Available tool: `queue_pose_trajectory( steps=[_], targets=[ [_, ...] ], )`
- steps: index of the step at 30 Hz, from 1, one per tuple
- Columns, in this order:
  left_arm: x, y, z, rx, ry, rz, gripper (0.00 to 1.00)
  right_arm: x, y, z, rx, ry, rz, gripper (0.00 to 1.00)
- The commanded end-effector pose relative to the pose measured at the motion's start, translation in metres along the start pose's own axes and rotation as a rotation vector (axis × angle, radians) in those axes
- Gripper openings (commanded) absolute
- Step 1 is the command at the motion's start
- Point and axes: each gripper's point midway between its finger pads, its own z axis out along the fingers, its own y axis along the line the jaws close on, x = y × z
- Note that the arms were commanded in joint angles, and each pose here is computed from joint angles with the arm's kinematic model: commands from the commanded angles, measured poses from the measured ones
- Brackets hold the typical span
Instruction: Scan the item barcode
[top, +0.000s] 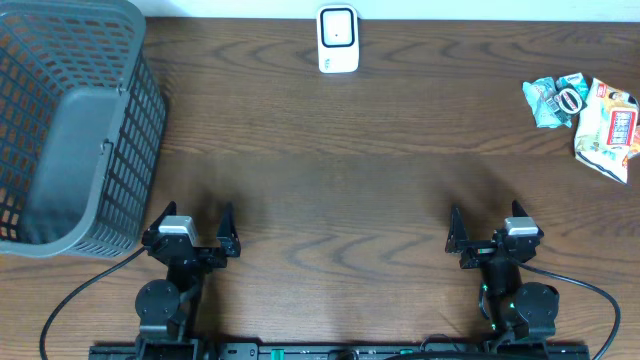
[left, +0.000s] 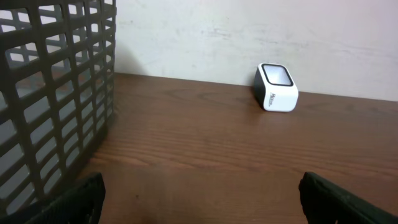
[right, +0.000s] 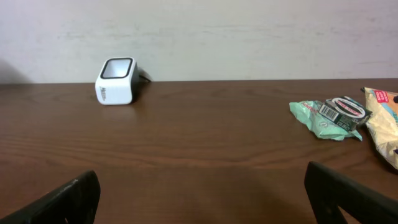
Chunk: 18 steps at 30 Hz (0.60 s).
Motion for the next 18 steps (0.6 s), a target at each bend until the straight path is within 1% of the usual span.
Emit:
queue_pose_trajectory(
  steps=[1, 10, 15, 18],
  targets=[
    [0.0145, 0.0026, 0.0004, -0.006, 0.045, 0.013, 0.98, 0.001, -0.0035, -0.0002, 0.018, 0.001, -0.001, 0.99],
    [0.0147, 0.0026, 0.0004, -0.006, 0.046, 0.017, 0.98, 0.001, -0.0035, -0.0002, 0.018, 0.001, -0.001, 0.99],
    [0.0152, 0.0027, 0.0003, -0.005, 0.048, 0.082, 0.98, 0.001, -0.0035, -0.0002, 0.018, 0.001, -0.001, 0.99],
    [0.0152, 0.0033, 0.0003, -0.009, 0.048, 0.088, 0.97, 0.001, -0.0035, -0.0002, 0.018, 0.001, -0.001, 0.99]
  ],
)
